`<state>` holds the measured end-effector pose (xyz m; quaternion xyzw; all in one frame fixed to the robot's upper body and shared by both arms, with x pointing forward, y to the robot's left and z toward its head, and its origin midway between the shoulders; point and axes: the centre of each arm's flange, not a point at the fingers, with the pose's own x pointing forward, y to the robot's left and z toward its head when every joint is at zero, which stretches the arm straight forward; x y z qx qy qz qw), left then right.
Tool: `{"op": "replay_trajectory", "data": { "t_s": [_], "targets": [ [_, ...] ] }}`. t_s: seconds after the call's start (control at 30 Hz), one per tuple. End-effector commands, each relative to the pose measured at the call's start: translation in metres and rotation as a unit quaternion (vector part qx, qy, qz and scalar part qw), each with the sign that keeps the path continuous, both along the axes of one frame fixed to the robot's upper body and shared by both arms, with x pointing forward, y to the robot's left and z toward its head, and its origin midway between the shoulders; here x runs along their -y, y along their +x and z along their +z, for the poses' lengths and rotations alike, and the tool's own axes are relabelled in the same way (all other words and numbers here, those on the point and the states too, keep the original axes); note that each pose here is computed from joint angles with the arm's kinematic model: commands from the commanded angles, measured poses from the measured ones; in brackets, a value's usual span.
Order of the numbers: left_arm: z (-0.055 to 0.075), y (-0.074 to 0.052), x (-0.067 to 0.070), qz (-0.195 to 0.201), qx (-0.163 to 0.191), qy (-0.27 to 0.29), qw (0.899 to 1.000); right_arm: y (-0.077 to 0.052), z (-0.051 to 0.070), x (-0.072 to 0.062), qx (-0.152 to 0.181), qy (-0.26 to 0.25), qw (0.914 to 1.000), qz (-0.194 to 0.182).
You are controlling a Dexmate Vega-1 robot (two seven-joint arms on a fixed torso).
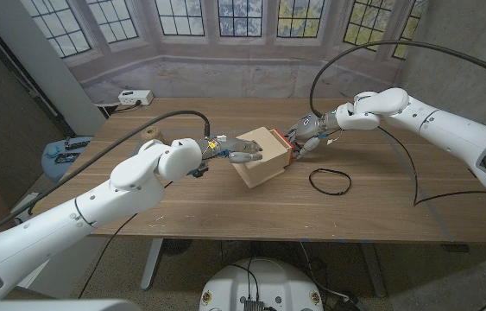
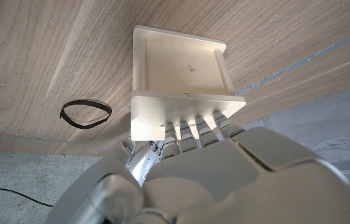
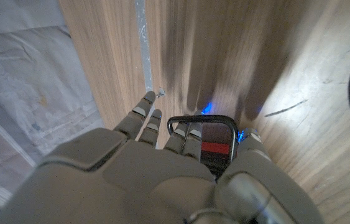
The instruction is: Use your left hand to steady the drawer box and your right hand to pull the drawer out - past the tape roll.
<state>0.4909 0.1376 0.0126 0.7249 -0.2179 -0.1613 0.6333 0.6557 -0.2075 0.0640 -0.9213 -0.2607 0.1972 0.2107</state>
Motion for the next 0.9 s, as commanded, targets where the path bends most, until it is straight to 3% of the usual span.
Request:
{"op": "replay_trajectory", "data": {
  "t_s": [0.03, 0.9],
  "targets": [
    [-0.001, -0.002, 0.001, -0.002, -0.004, 0.0, 1.0, 0.003, 0.001, 0.006, 0.001, 0.002, 0.9999, -0.015],
    [0.0, -0.001, 0.003, -0.01, -0.006, 0.001, 1.0, 0.004, 0.007, 0.018, 0.013, 0.003, 0.9993, -0.036]
  ]
}}
